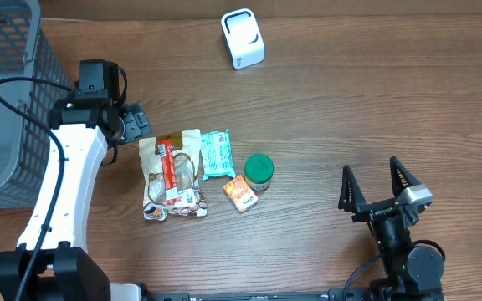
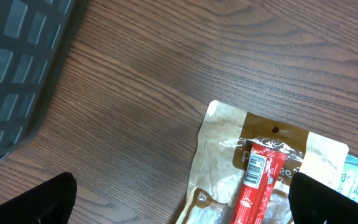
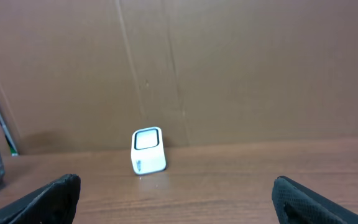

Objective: Scan the item barcode
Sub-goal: 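Reach the right gripper toward the green-lidded jar, then grasp the green-lidded jar with the right gripper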

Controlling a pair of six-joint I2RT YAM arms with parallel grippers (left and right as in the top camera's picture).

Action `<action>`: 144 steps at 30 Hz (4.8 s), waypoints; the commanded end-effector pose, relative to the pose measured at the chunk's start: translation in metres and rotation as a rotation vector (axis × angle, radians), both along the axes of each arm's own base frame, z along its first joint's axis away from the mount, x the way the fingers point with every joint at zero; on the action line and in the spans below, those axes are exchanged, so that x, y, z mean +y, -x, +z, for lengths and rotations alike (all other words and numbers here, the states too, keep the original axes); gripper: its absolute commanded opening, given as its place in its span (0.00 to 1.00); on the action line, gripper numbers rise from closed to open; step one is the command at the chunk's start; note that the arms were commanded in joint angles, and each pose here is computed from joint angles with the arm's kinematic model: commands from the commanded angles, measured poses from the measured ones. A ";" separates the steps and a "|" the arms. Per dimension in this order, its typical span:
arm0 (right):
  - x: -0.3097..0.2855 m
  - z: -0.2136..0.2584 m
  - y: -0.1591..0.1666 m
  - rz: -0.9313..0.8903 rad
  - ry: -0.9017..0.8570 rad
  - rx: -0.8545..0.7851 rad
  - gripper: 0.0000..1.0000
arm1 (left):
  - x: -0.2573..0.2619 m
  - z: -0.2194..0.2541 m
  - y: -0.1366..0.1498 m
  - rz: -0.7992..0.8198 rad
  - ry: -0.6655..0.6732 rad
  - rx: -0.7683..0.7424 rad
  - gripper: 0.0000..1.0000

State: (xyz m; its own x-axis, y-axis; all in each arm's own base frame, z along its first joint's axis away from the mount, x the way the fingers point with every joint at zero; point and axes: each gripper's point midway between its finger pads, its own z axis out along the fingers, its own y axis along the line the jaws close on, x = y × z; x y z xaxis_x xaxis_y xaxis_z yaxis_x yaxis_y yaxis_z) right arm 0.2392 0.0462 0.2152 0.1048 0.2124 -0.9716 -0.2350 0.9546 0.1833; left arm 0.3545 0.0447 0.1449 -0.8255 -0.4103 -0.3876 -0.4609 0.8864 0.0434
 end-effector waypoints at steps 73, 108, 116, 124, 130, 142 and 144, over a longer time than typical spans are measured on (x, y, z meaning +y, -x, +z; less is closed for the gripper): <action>0.188 -0.101 -0.040 0.169 0.402 1.586 0.98 | 0.003 0.007 -0.005 -0.012 -0.019 -0.013 1.00; 0.146 -0.172 -0.063 -0.027 0.427 1.560 0.78 | 0.003 0.007 -0.005 -0.012 -0.019 -0.013 1.00; 0.126 -0.165 -0.072 -0.061 0.403 1.586 0.79 | 0.003 0.007 -0.005 -0.012 -0.019 -0.013 1.00; 0.125 -0.165 -0.070 0.004 0.491 1.579 0.77 | 0.003 0.007 -0.005 -0.012 -0.019 -0.013 1.00; 0.124 -0.165 -0.071 0.100 0.622 1.543 0.75 | 0.003 0.007 -0.005 -0.012 -0.019 -0.013 1.00; 0.124 -0.149 -0.076 0.003 0.529 1.559 0.96 | 0.003 0.007 -0.005 -0.012 -0.019 -0.013 1.00; 0.125 -0.145 -0.072 -0.011 0.493 1.589 0.99 | 0.003 0.007 -0.005 -0.012 -0.019 -0.013 1.00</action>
